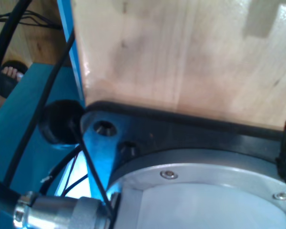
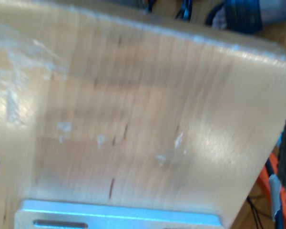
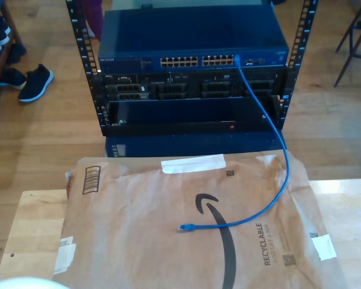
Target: Grab the cable and plug it in
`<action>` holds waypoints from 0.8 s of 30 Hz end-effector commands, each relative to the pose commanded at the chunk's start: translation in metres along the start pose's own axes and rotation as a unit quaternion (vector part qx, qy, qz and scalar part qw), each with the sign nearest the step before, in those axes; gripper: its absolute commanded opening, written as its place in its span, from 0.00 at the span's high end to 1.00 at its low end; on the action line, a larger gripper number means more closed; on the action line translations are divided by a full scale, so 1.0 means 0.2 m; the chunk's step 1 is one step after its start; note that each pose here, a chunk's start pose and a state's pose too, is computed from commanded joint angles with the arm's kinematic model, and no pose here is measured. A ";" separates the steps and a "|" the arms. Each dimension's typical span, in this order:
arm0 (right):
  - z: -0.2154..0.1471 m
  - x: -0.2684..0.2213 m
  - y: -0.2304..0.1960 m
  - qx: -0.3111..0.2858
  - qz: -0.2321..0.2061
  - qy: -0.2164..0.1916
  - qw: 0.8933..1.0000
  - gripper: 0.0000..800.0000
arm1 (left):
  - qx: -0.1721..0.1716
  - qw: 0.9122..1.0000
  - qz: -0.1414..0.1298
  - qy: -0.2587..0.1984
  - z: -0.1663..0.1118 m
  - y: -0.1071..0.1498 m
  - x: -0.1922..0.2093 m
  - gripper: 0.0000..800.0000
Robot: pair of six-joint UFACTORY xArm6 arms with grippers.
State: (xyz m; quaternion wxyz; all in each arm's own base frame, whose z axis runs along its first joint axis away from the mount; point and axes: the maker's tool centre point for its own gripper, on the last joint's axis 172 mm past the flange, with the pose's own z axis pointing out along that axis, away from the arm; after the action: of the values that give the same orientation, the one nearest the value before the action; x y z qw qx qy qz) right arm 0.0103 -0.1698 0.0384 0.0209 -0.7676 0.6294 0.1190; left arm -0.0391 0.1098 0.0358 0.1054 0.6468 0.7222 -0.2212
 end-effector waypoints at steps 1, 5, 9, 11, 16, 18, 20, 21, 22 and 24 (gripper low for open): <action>0.05 -0.02 0.00 0.004 0.007 -0.006 1.000 0.01 | 0.000 1.000 0.001 -0.001 0.00 0.00 0.00 0.00; 0.08 0.00 -0.01 0.022 0.031 0.009 0.999 0.00 | 0.000 1.000 0.000 -0.001 0.00 0.00 0.00 0.00; 0.08 0.00 -0.01 0.021 0.031 0.011 0.999 0.00 | 0.000 1.000 0.000 -0.001 0.00 0.00 0.00 0.00; 0.08 0.00 -0.01 0.021 0.031 0.010 0.999 0.00 | 0.000 1.000 0.000 0.000 0.00 0.00 0.00 0.00; 0.08 0.00 -0.01 0.021 0.031 0.011 0.999 0.00 | 0.000 1.000 0.001 -0.001 0.00 0.00 0.00 0.00; 0.08 0.00 -0.01 0.021 0.031 0.010 0.999 0.00 | 0.000 1.000 0.000 -0.001 0.00 0.00 0.00 0.00; 0.08 0.00 -0.01 0.021 0.031 0.011 0.999 0.00 | 0.000 1.000 0.000 0.000 0.00 0.00 0.00 0.00; 0.08 0.00 -0.01 0.021 0.031 0.011 0.999 0.00 | 0.000 1.000 0.000 -0.001 0.00 0.00 0.00 0.00; 0.08 0.00 -0.01 0.021 0.031 0.011 0.999 0.00 | 0.000 1.000 0.000 -0.001 0.00 0.00 0.00 0.00; 0.08 0.00 -0.01 0.021 0.031 0.010 0.999 0.00 | 0.000 1.000 0.000 -0.001 0.00 0.00 0.00 0.00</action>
State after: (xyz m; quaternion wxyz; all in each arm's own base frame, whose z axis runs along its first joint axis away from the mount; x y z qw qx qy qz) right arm 0.0094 -0.1668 0.0227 0.0274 -0.7484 0.6554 0.0985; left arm -0.0391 0.1094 0.0356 0.1060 0.6468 0.7220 -0.2217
